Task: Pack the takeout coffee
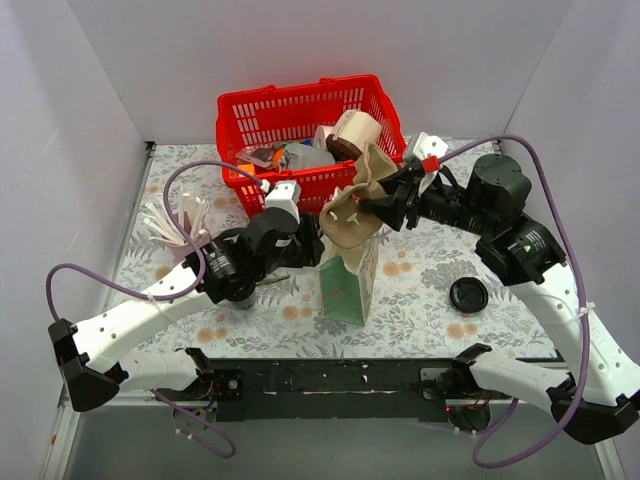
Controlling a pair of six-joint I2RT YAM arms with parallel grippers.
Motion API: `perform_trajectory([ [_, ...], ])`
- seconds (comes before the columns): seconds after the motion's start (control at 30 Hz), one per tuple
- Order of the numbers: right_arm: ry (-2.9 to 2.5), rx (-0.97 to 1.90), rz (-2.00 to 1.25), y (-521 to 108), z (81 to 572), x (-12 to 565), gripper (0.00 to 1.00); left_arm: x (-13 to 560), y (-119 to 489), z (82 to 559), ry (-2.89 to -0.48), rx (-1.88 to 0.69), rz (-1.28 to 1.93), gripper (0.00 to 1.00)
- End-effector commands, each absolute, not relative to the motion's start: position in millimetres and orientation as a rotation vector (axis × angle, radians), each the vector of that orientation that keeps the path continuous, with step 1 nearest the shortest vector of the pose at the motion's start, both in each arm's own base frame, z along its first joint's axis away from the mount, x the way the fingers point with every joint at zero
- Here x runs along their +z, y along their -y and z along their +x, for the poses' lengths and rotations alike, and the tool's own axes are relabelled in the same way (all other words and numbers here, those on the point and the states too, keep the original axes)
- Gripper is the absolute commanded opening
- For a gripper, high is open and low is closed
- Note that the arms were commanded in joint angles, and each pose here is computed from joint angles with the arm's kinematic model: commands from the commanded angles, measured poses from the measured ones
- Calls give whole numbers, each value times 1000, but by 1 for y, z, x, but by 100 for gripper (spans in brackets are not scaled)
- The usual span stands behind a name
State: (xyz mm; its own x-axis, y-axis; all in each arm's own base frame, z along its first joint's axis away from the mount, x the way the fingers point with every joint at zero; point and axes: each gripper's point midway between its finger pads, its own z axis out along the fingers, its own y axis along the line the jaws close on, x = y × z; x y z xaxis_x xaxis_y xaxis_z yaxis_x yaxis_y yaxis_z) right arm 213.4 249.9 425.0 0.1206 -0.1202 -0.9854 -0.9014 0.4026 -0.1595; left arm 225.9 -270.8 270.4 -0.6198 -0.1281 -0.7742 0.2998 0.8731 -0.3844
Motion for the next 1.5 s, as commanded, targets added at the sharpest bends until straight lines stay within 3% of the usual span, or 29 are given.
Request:
perform_trajectory([
  [0.0,-1373,909,-918,-257,205,444,47,267,274,226,-2104,-722,10,46],
  [0.23,-1547,1129,-924,-276,202,416,47,271,278,227,-2069,-772,4,43],
  [0.43,-1539,1252,-934,-279,195,422,46,267,280,226,-2067,-776,31,19],
  [0.63,-1570,1432,-938,-283,190,403,45,276,280,225,-2018,-797,72,8],
  [1.17,-1597,1693,-951,-281,171,375,46,290,286,220,-1923,-839,212,4],
  [1.47,-1761,1434,-832,-268,200,344,47,293,288,212,-1904,-879,267,1],
])
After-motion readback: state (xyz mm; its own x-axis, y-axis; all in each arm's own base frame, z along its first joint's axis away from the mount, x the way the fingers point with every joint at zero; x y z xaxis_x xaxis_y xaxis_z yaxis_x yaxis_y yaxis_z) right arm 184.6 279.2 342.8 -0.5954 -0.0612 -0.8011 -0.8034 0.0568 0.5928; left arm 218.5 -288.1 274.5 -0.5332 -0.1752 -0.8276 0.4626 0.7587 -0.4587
